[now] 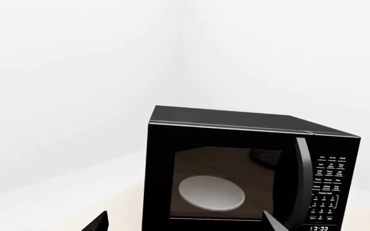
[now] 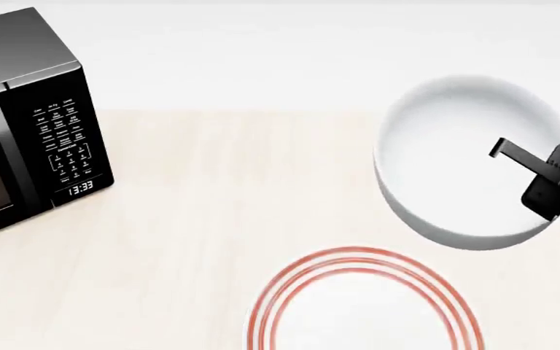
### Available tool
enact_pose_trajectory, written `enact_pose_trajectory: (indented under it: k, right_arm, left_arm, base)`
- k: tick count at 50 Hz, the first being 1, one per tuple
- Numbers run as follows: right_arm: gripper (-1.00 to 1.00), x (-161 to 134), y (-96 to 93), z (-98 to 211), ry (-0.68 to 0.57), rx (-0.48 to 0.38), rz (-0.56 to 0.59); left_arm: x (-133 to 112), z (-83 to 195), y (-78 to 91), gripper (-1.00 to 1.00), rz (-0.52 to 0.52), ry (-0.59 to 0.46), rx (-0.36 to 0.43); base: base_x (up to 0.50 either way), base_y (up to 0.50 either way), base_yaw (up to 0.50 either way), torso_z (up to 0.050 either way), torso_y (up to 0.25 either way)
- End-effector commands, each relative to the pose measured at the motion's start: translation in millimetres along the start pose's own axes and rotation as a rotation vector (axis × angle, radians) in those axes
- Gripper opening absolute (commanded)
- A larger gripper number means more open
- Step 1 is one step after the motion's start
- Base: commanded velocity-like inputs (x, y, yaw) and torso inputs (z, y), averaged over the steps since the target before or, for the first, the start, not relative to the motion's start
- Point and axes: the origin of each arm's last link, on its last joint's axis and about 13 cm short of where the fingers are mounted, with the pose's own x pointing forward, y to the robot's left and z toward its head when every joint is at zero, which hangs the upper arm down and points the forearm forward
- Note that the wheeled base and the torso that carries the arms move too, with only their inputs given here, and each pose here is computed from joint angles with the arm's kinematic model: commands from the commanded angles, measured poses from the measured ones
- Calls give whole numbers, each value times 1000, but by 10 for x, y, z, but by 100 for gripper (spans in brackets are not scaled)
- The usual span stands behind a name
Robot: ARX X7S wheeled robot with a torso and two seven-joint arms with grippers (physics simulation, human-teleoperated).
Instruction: Put the white bowl to the right of the plate.
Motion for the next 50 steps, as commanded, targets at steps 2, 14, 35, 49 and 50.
enact_pose_trajectory:
  k: [2,14,35,49,50]
  right_arm:
    - [-100,-59,-312,129,-40,111,-44]
    - [-100,28,-540,131,-28,186,-93]
    - [-100,173,-908,38,-17,265,-165]
    - [-100,220,-1134,-79,-5,299,-199]
    - [-100,222,-1141,-82,-5,301,-200]
  left_arm:
    - [1,-7,-9,100,-1,1,5]
    - [1,-11,-20,100,-4,0,9]
    - [-14,-9,-31,100,-15,3,5]
    - [-17,-13,-29,100,-15,4,6]
    - [-18,-12,-29,100,-14,3,7]
  base:
    - [0,0,0,0,5]
    - [0,0,0,0,0]
    - [0,0,0,1,1]
    - [0,0,0,0,0]
    - [0,0,0,0,10]
